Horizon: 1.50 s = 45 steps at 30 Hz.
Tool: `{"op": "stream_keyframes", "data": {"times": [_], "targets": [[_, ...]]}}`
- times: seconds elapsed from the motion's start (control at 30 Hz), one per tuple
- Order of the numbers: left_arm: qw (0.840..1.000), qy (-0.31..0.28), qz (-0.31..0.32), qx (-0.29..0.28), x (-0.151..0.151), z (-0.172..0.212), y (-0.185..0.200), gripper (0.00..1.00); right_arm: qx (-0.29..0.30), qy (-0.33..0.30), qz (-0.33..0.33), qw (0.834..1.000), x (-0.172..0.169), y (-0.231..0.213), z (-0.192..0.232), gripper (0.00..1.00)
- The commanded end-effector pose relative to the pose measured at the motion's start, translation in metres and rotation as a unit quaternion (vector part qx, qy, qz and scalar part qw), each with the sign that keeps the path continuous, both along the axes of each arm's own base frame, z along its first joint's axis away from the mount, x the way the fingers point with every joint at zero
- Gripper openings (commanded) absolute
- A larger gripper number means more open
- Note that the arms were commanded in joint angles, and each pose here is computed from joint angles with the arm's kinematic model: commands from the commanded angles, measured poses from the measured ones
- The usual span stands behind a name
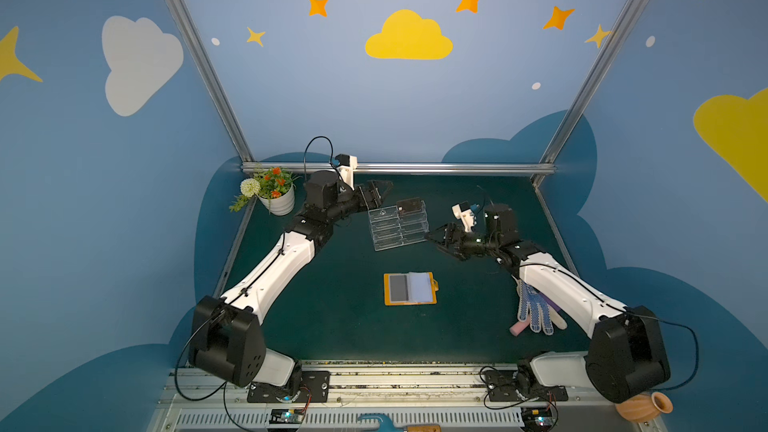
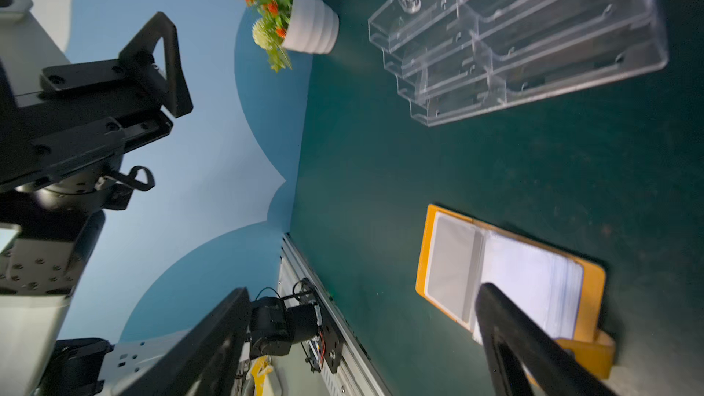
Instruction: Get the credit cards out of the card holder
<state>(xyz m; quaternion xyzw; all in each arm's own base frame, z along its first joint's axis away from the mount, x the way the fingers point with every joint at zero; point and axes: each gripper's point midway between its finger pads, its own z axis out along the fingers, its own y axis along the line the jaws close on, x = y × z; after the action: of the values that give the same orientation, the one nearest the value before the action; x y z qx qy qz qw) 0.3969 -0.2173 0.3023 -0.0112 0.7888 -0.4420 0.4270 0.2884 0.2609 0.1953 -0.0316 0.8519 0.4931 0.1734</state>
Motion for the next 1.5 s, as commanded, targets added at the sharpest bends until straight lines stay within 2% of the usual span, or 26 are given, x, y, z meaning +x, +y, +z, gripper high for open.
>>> {"op": "stream_keyframes", "data": {"times": [0.0,0.07,0.17,0.33,0.53,0.77,0.9,1.2,1.47], "targets": [[0.988,0.149,0.031,0.021,-0.045,-0.078,0.011,0.86,-0.061,0.030,0.015,0.998,-0.026,0.008,-0.037,0.79],[0.979,0.198,0.042,0.011,-0.075,-0.108,0.016,0.85,-0.081,0.040,0.031,0.995,-0.037,0.017,-0.052,0.64],[0.970,0.239,0.052,0.001,-0.106,-0.138,0.022,0.85,-0.098,0.046,0.047,0.993,-0.047,0.030,-0.067,0.43],[0.951,0.300,0.063,-0.029,-0.133,-0.177,0.024,0.83,-0.128,0.062,0.071,0.987,-0.055,0.045,-0.094,0.16],[0.927,0.369,0.038,-0.062,-0.148,-0.211,0.009,0.77,-0.163,0.083,0.067,0.981,-0.050,0.042,-0.124,0.06],[0.912,0.405,0.038,-0.061,-0.154,-0.235,0.002,0.76,-0.191,0.095,0.058,0.975,-0.050,0.030,-0.145,0.05],[0.900,0.427,0.022,-0.087,-0.154,-0.247,-0.011,0.71,-0.196,0.103,0.055,0.974,-0.050,0.025,-0.154,0.04],[0.892,0.446,0.017,-0.070,-0.156,-0.269,-0.026,0.64,-0.208,0.126,0.047,0.969,-0.056,0.012,-0.173,0.02],[0.890,0.450,0.014,-0.078,-0.156,-0.280,-0.030,0.47,-0.211,0.139,0.036,0.967,-0.061,0.003,-0.185,0.01]]}}
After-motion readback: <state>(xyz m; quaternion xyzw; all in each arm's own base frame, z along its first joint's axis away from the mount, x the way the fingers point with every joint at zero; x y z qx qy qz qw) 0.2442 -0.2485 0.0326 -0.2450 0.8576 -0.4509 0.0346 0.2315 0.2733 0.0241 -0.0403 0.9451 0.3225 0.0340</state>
